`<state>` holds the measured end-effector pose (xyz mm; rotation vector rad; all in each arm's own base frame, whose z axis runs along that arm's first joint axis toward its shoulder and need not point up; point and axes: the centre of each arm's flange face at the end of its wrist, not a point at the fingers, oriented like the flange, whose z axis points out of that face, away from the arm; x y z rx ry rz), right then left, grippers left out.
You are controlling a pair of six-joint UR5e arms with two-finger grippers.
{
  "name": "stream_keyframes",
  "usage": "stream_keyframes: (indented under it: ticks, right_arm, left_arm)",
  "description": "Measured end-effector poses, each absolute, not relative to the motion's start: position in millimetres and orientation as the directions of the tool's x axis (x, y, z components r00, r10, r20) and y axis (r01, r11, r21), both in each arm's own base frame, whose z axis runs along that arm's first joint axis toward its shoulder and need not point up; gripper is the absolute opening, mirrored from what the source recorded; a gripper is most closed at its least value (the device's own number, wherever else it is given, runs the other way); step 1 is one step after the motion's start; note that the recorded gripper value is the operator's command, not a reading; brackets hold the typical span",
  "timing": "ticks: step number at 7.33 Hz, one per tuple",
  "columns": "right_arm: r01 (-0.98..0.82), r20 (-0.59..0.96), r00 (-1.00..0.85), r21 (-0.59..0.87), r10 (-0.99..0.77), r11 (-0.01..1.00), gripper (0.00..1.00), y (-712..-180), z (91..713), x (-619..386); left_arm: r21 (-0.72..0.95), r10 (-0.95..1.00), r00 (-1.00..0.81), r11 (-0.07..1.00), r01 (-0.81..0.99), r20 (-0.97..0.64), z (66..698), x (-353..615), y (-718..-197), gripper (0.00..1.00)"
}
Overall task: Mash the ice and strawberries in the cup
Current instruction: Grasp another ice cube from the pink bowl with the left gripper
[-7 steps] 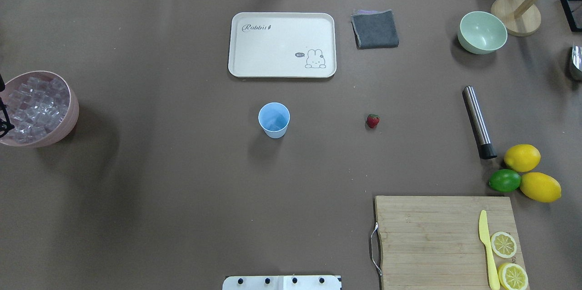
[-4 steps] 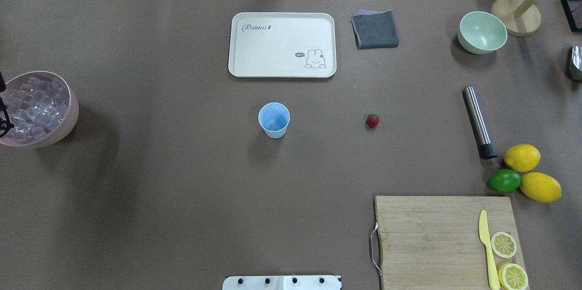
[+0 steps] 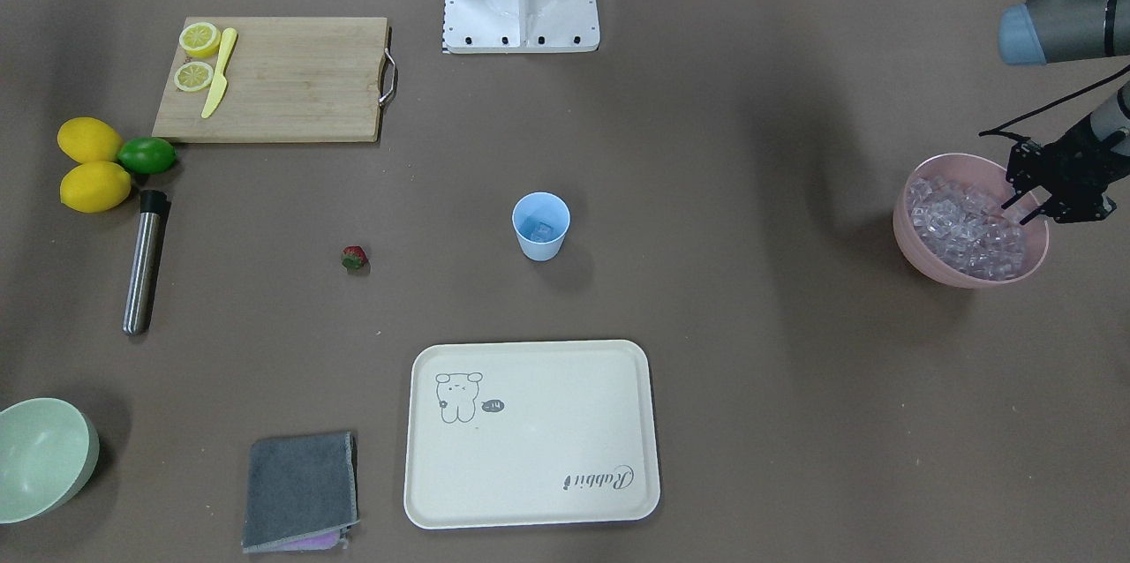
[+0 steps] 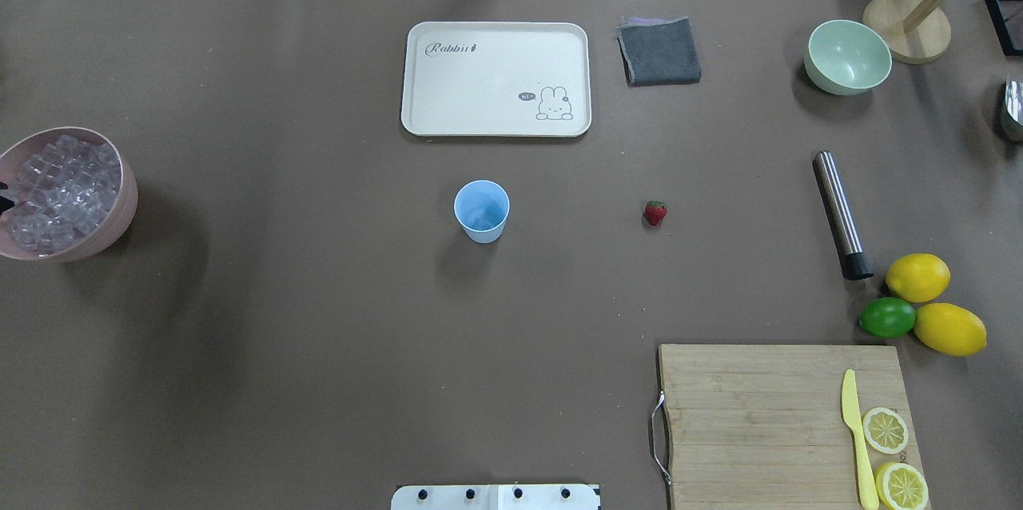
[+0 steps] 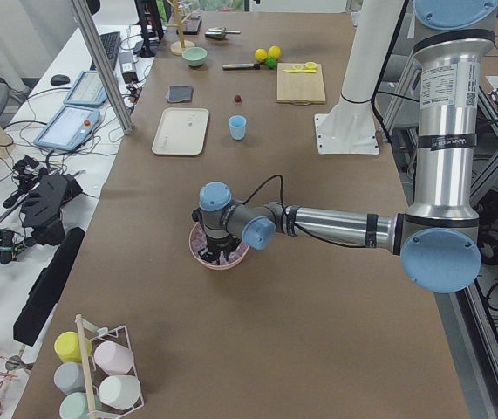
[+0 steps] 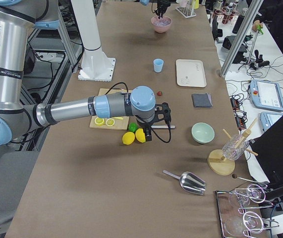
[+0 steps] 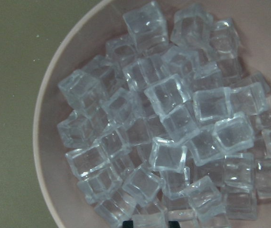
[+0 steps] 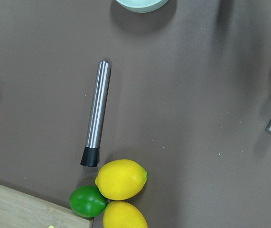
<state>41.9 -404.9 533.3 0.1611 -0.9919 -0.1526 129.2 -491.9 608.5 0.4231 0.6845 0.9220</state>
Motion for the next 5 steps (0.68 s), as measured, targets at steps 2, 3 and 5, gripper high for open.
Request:
stream_keyframes:
  ticks: [2,3,5]
  right_arm:
    - [0.054,0.82,0.536,0.203,-0.2,0.978,1.0,-405,533,42]
    - [0.053,0.821,0.535,0.204,-0.2,0.978,1.0,-405,533,42]
    - [0.054,0.821,0.534,0.205,-0.201,0.977,1.0,-406,533,42]
  left_arm:
    - [0.622,0.821,0.402,0.57,-0.537,-0.406,573,121,-504,0.0]
    - [0.622,0.806,0.394,0.591,-0.513,-0.441,539,121,-508,0.0]
    - [0.6,0.732,0.411,0.681,-0.42,-0.544,465,132,-517,0.0]
